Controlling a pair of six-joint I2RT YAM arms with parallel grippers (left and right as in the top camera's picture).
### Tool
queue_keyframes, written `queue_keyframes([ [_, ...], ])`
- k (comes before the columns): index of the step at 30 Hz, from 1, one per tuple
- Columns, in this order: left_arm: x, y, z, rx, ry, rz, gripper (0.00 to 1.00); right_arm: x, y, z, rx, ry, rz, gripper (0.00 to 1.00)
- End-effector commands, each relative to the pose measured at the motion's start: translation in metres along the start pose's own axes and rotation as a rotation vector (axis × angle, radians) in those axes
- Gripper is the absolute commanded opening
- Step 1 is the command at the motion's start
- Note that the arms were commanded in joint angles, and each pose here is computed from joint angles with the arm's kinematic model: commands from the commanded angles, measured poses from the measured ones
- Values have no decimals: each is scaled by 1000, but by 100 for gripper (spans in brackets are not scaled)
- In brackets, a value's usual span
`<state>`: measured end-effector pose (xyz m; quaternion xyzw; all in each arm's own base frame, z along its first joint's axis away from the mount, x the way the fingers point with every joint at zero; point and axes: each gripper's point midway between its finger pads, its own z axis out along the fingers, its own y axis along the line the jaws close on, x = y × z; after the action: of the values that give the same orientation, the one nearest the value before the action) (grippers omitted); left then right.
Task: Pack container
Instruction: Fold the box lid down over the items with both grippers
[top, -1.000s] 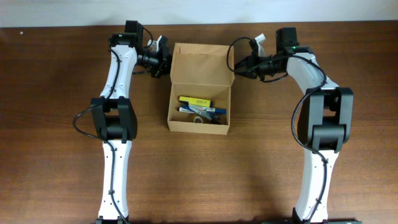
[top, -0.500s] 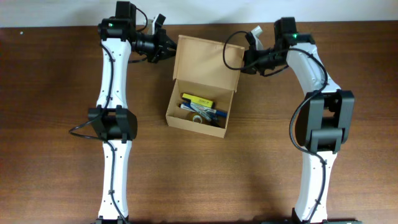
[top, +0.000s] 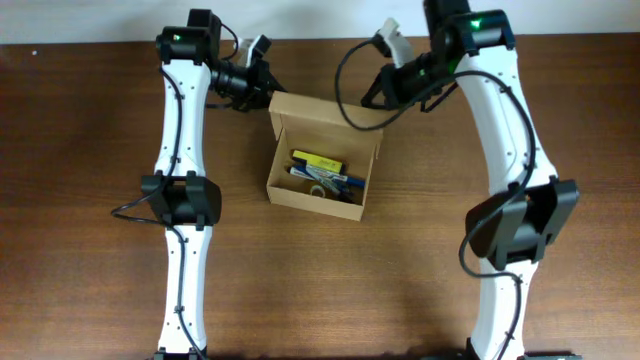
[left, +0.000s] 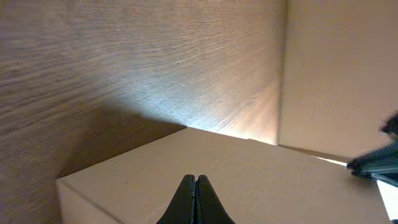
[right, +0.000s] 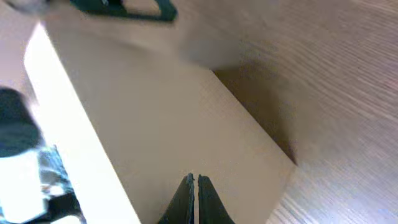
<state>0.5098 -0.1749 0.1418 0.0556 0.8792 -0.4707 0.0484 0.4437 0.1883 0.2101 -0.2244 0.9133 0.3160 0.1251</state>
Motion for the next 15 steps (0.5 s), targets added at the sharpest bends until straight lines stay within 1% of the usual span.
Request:
queue_keyframes([
  [1, -3, -42, -40, -109, -87, 157, 1, 8, 6, -7, 184, 55, -112, 4],
  [6, -3, -53, -66, -327, -151, 231, 2, 24, 16, 2, 285, 148, -157, 4],
  [15, 3, -85, -93, -527, -235, 309, 2, 42, 32, 11, 379, 251, -218, 4],
])
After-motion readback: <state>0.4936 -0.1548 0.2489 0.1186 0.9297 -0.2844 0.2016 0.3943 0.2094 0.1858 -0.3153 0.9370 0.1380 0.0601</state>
